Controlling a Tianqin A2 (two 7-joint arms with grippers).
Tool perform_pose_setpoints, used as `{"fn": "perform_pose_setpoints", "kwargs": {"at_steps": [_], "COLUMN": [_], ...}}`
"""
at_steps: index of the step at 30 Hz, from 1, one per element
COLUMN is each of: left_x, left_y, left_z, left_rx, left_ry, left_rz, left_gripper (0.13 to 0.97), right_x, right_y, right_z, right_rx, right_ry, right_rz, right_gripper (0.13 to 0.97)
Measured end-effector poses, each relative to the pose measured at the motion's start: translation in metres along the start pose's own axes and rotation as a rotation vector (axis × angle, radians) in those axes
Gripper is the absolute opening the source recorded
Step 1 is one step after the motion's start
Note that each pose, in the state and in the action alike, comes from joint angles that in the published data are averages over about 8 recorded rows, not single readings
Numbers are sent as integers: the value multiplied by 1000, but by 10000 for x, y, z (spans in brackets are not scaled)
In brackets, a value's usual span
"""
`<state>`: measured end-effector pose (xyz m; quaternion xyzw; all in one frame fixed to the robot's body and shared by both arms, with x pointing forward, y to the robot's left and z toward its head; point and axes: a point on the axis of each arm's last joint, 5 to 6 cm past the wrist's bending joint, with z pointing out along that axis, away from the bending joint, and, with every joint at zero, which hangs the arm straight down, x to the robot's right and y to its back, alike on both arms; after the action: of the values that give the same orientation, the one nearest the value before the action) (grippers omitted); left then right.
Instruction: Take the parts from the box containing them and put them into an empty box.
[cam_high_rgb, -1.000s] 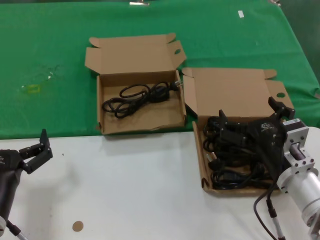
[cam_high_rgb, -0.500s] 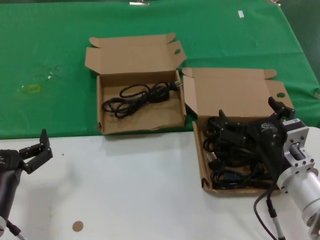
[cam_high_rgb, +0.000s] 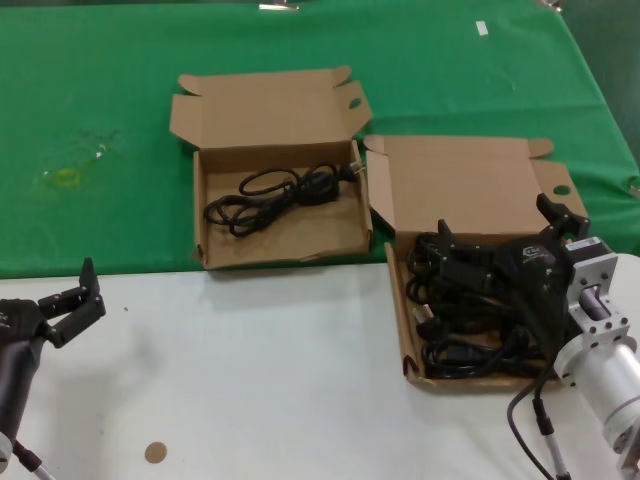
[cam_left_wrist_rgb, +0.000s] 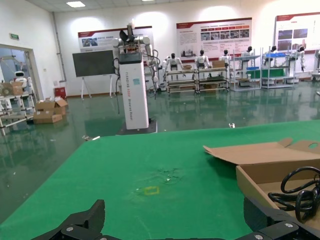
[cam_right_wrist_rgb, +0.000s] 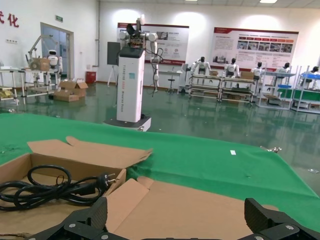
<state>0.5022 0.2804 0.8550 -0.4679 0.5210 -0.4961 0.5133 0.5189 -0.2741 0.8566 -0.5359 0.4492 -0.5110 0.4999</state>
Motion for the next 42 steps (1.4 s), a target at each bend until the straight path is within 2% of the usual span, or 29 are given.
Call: {"fn": "perform_pose_setpoints", "kwargs": {"at_steps": [42], "left_x": [0], "left_y": [0], "left_z": [0], "left_rx": [0], "left_ry": [0], "left_rz": [0], "left_gripper": [966], "right_x": [0], "right_y": [0], "right_z": [0], "right_rx": [0], "right_ry": [0], "right_rz": [0], "right_gripper": [966]}}
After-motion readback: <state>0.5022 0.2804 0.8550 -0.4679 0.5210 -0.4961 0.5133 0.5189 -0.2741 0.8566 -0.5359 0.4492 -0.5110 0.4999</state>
